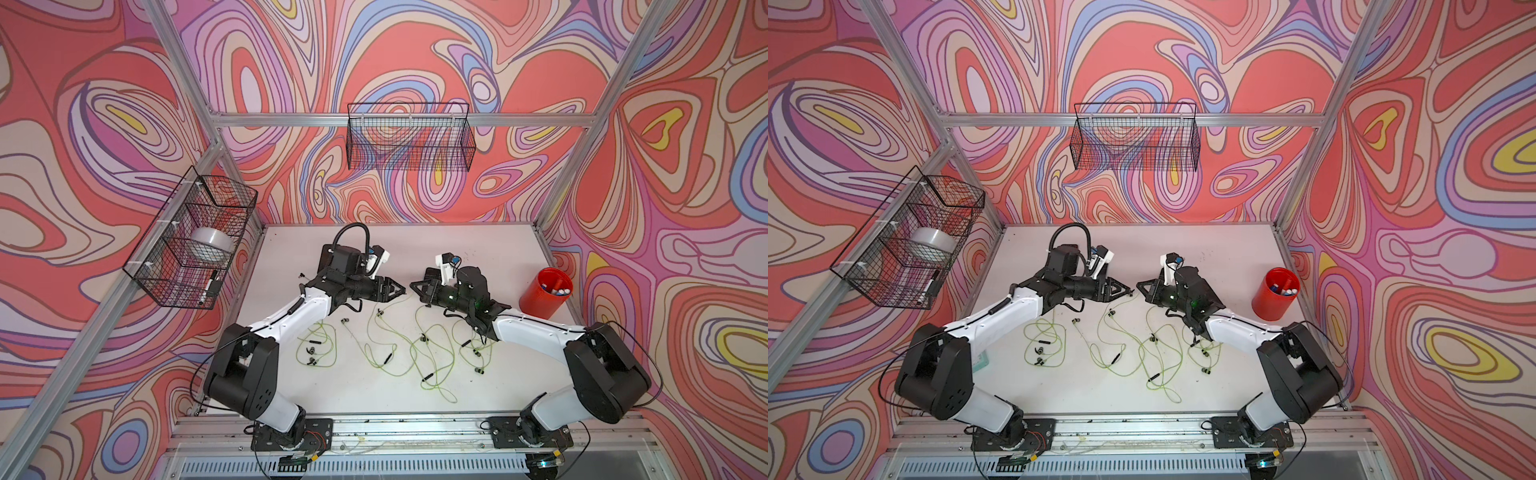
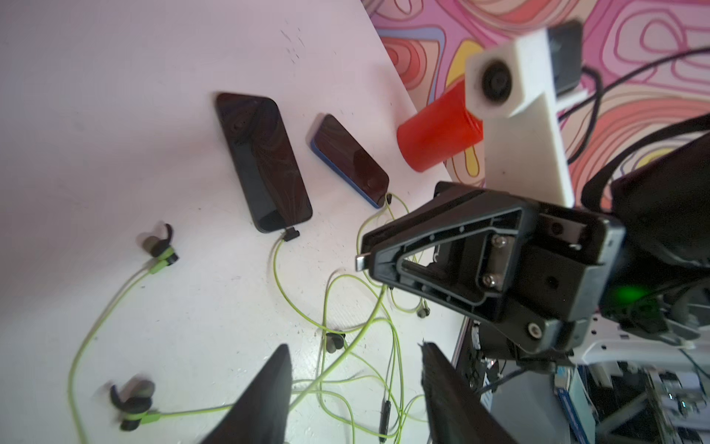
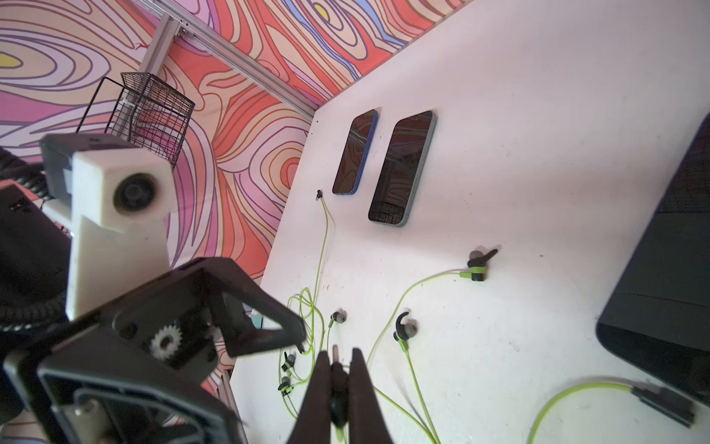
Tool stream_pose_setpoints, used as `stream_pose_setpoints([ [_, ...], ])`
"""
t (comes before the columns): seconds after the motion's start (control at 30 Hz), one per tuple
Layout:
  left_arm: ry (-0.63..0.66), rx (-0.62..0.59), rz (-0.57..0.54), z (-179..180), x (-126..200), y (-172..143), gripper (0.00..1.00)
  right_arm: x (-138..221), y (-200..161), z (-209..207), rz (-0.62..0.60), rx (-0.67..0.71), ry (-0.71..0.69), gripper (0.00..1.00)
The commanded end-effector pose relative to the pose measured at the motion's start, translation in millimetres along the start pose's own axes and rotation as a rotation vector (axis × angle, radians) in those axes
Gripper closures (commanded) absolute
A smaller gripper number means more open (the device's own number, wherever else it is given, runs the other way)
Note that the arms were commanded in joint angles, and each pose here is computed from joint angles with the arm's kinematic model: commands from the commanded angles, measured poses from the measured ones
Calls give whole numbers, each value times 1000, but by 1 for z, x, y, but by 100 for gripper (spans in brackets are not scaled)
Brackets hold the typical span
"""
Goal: Plug wired earphones into phones
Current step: Pick up the wired earphone from the center of the board.
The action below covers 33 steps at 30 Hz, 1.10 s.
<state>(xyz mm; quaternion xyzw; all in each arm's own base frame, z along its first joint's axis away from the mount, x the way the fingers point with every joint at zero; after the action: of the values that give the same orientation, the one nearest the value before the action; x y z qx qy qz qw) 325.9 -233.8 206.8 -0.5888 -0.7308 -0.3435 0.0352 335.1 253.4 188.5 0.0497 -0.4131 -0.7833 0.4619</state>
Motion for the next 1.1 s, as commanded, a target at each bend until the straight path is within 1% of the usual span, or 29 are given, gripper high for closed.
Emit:
stream_pose_setpoints([
  [0.0,82,60,-171,0,32,31,32,11,2,3,8,4,51,100],
  [0.1,270,157,-212,21,46,41,30,13,3,5,21,-4,98,100],
  [0.13,336,188,-205,28,49,40,29,14,3,6,28,-5,112,100],
  [0.23,468,247,-223,44,56,43,27,15,2,9,42,-5,133,100],
  [0.37,463,264,-218,43,55,43,27,18,1,9,44,-7,133,100],
  [0.43,412,279,-208,37,52,41,29,18,2,8,43,-8,122,100],
  [0.5,249,318,-176,21,40,37,32,17,1,6,46,-10,111,100],
  [0.6,-9,456,-124,4,19,31,36,14,3,3,45,-19,96,100],
  [0.67,-109,499,-98,-2,9,27,37,12,3,5,37,-6,97,100],
  [0.7,-137,504,-98,-3,6,27,37,12,4,6,35,-4,103,100],
  [0.83,-209,476,-83,-13,-2,23,37,9,6,12,25,-11,153,100],
  [0.93,-316,390,-60,-29,-7,15,43,7,8,10,1,-36,155,100],
  [1.0,-387,305,-49,-37,-7,9,49,5,10,5,-14,-60,132,100],
  [1.07,-394,252,-46,-35,-10,4,55,4,13,4,-31,-75,126,100],
])
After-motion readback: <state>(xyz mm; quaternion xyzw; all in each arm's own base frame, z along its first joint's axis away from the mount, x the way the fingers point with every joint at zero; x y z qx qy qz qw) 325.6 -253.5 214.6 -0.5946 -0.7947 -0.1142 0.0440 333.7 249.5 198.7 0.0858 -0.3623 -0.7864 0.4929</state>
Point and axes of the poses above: each gripper's point midway between its finger pads, its own x axis back along the fingers, its own z axis along the line the jaws close on, y = z × x, the point moved 3 cm from there along x, back along the fingers, and after that the axes turned 10 degrees about x, right-handed, at the moved point
